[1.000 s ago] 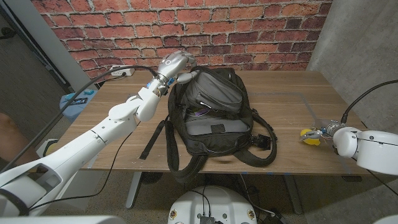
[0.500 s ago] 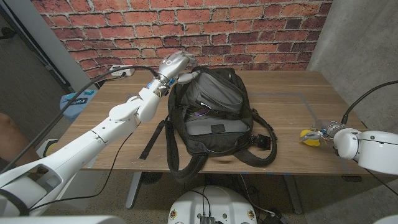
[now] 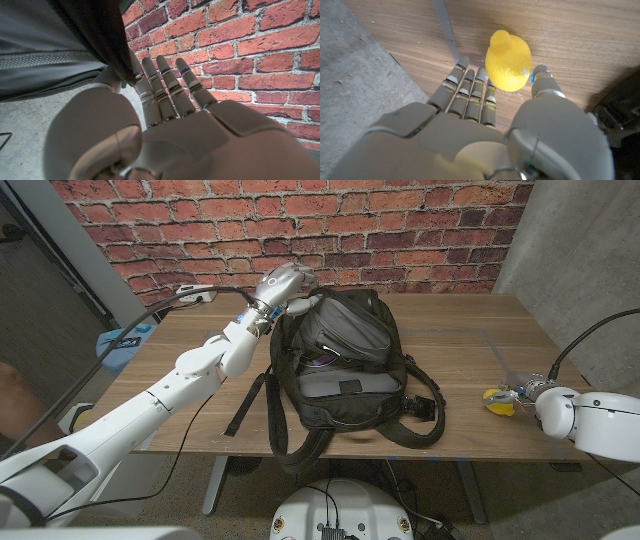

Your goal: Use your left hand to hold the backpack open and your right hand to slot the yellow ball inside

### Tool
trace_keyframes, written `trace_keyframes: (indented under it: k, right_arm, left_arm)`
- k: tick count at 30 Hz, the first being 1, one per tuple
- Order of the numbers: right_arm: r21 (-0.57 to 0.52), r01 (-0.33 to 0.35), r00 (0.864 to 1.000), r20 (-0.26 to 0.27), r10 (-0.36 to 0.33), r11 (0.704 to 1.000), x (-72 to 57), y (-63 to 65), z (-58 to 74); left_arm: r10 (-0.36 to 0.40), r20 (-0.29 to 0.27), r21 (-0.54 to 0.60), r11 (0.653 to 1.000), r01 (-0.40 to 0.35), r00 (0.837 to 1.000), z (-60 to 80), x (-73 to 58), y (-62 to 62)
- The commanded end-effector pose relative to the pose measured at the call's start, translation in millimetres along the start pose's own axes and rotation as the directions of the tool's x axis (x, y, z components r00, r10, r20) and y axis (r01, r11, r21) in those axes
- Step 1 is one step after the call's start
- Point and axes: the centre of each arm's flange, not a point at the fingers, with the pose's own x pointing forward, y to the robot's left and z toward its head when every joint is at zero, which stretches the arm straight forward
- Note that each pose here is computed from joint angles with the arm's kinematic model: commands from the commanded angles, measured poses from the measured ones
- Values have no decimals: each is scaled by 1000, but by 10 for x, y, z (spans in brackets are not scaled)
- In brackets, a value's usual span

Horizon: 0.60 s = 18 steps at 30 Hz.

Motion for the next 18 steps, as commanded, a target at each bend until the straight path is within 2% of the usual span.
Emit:
trace_keyframes:
  k: [1,12,18]
  right_arm:
    - [-7,15,1000,9,-15,1000,52,21,11]
    - [-3,19,1000,16,-19,1000,50,17,21]
    - [-2,6,1000,18,-5,1000,30,-25,43]
  left_arm:
    - [4,-6,4,1000,-4,1000,3,-30,21]
    - [5,-4,4,1000,-5,1000,8,-27,19]
    - [7,-6,3,1000,-7,1000,1,-28,15]
